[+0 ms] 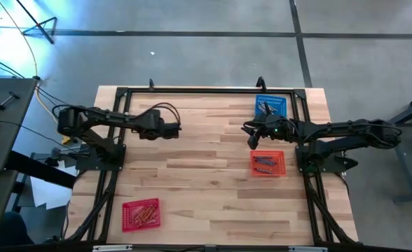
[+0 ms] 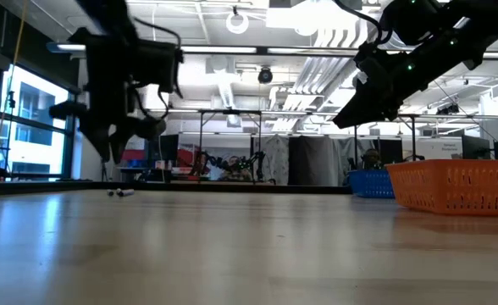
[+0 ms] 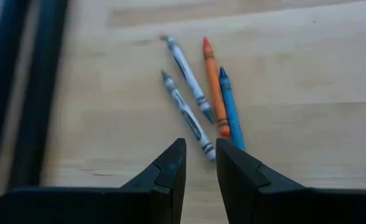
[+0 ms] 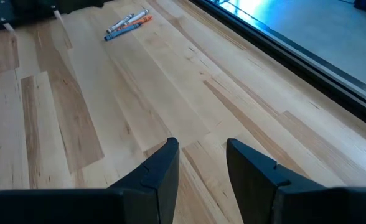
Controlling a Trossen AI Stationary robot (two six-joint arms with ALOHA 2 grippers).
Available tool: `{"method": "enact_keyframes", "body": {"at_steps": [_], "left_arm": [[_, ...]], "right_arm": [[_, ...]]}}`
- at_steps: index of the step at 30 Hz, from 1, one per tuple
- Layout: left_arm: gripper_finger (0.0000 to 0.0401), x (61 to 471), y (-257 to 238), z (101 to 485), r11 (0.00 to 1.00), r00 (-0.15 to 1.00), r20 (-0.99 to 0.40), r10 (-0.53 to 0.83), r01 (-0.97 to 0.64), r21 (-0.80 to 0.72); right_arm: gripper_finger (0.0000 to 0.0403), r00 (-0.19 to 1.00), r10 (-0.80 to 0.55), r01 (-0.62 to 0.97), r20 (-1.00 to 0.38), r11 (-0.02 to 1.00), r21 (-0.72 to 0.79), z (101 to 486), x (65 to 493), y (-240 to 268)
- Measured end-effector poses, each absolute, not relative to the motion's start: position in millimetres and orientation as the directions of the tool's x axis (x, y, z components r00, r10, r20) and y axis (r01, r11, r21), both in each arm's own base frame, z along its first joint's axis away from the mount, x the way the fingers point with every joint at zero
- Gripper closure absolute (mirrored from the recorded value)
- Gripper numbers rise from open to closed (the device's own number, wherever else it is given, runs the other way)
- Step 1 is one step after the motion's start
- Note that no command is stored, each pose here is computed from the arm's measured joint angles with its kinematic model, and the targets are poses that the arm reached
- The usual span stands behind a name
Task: Sort crayons
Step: Put the gray crayon into the blue bin
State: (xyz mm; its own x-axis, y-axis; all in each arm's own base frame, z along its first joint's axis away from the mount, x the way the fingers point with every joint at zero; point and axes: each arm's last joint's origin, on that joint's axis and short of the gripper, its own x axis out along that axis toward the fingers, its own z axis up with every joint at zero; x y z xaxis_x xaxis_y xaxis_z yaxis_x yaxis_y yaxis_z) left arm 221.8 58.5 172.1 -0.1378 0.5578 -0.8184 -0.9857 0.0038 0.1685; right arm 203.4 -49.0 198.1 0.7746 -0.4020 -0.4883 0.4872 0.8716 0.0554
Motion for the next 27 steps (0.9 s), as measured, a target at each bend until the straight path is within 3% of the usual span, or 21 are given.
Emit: {"method": "enact_keyframes", "body": {"at_steps": [9, 15, 27], "left_arm": [[0.0327, 195.8, 63.6, 150.9, -0.051, 0.053, -0.826, 0.561, -0.994, -0.099], [0.0327, 192.4, 74.2, 149.8, -0.148, 0.042, -0.842, 0.537, -0.979, -0.143], [0.0327, 186.2, 90.1, 146.5, -0.203, 0.029, -0.892, 0.451, -0.97, -0.134]], "right_arm": [[0.0275, 0.774, -0.402, 0.487, -0.489, 0.872, 0.055, 198.2, 203.5, -48.9], [0.0275, 0.774, -0.402, 0.487, -0.489, 0.872, 0.055, 198.2, 203.5, -48.9], [0.0275, 0.775, -0.402, 0.487, -0.488, 0.872, 0.055, 198.2, 203.5, -48.9]]}}
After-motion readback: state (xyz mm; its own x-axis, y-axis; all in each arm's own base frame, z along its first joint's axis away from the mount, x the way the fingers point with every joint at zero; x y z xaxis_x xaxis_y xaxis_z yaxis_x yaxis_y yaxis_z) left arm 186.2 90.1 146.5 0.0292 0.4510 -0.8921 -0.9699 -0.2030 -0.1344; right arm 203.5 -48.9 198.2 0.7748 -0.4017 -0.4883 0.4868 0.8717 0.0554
